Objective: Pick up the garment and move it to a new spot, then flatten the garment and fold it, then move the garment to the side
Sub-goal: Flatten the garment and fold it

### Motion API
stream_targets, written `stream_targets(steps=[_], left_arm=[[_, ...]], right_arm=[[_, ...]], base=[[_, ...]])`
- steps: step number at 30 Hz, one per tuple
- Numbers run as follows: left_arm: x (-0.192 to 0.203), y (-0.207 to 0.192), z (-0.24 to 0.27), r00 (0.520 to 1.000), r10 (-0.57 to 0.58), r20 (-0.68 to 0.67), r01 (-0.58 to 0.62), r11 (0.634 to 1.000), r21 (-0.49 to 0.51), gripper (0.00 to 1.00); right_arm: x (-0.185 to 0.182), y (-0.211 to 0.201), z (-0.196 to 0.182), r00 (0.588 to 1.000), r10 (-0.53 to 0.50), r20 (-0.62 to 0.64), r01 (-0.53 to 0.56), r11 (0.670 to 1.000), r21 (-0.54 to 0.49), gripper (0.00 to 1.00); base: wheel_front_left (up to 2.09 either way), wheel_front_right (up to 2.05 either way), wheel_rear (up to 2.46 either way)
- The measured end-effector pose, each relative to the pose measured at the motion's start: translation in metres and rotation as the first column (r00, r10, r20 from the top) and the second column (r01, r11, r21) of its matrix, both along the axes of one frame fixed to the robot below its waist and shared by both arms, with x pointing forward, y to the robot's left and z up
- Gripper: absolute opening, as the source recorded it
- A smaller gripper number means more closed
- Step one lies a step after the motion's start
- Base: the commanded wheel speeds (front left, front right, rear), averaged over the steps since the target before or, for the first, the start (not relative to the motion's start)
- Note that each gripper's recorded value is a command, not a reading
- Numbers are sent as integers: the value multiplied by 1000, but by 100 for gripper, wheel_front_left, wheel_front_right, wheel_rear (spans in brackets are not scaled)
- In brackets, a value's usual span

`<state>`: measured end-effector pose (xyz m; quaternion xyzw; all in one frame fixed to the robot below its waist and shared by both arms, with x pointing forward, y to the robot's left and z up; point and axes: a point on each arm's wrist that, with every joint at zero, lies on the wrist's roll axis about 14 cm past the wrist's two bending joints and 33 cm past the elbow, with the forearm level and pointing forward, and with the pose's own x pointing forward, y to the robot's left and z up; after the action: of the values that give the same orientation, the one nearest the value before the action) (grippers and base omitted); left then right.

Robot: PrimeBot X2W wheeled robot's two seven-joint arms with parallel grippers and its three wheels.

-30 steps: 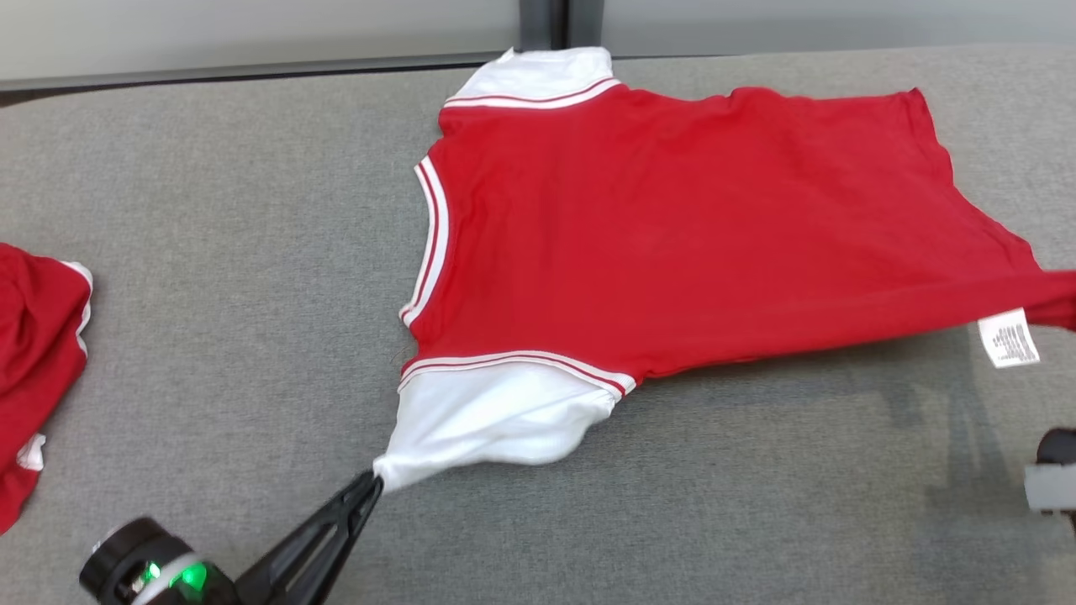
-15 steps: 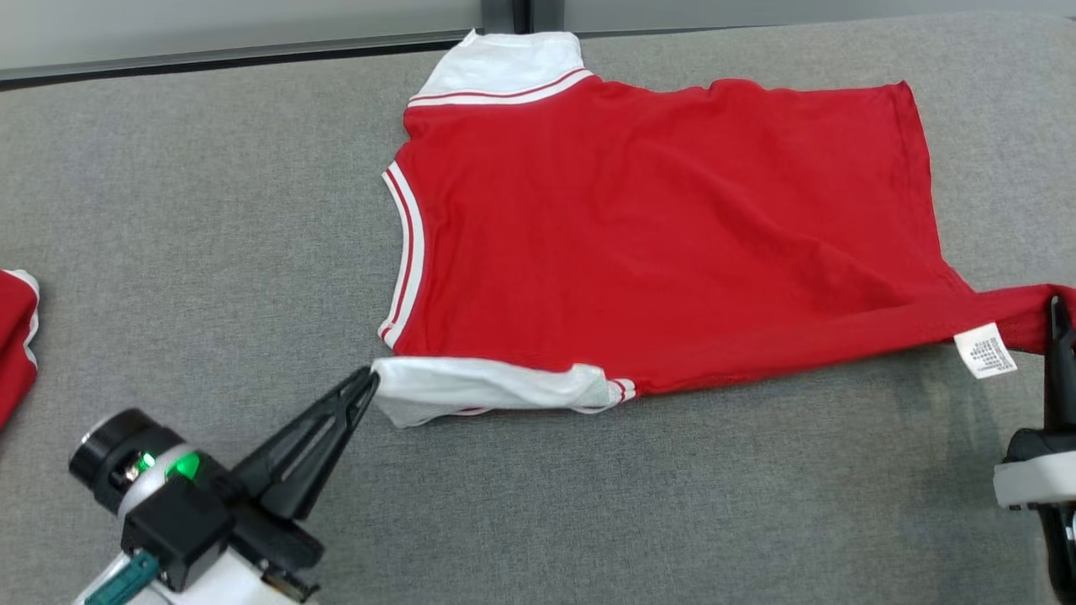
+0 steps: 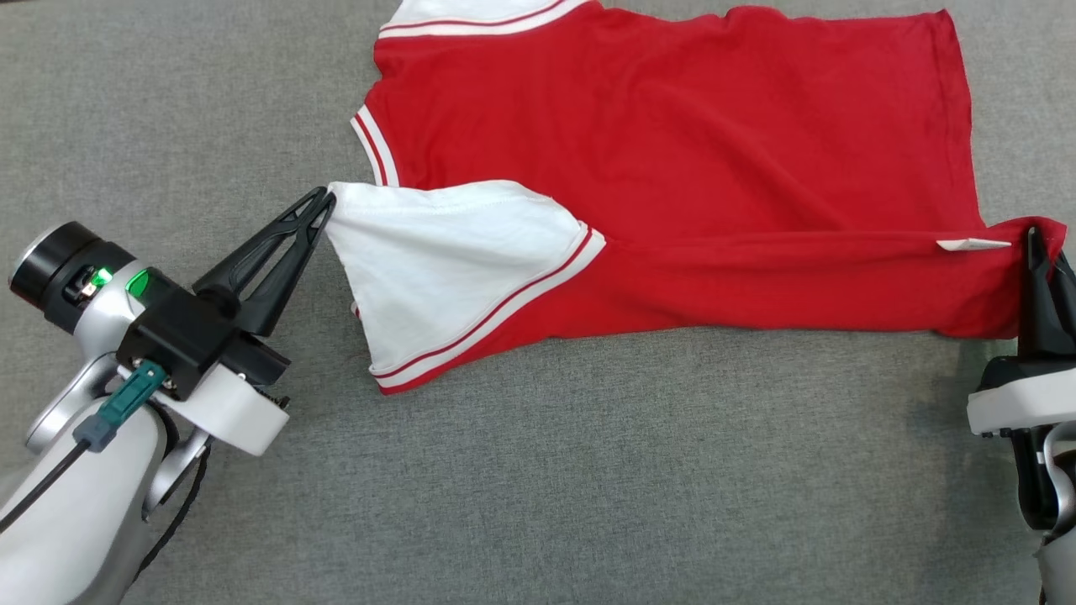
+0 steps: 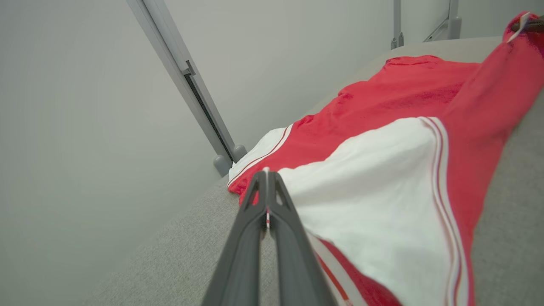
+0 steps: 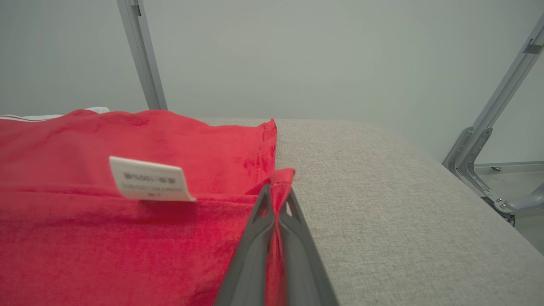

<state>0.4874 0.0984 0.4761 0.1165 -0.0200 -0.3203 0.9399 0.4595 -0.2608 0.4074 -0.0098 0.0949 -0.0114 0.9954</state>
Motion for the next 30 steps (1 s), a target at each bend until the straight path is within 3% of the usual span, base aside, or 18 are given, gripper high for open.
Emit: stream_targets(steps=[10,11,12,13,22,25,30], left_arm=[[32,-7,-42,998,-5,-59,8,999,52,0],[34,-7,-43,998,-5,-59,8,999,53,12],[36,-7,-45,998,-2,-62,6,998,56,45],[37,-7,-47,998,2,-67,2,998,56,100],[26,-3,-22,994,108,-32,-110,992,-60,100],[-7,-3,-29,987,127,-99,-138,984,-113,100],[-75,-14,-67,960,43,-275,-67,995,-80,100]], right_arm=[[16,3,-23,999,3,-44,-3,1000,-4,0],[18,4,-23,999,3,-41,-3,1000,-2,12],[19,5,-23,999,5,-40,-5,1000,-2,38],[21,6,-23,999,1,-37,-1,1000,3,100],[16,-6,14,995,-62,75,62,998,6,100],[2,-6,17,995,-71,76,71,997,9,100],[-19,-12,20,993,-99,67,98,995,15,100]], base=[[0,0,0],[0,0,0],[0,0,0],[0,0,0],[0,0,0],[0,0,0],[0,0,0]])
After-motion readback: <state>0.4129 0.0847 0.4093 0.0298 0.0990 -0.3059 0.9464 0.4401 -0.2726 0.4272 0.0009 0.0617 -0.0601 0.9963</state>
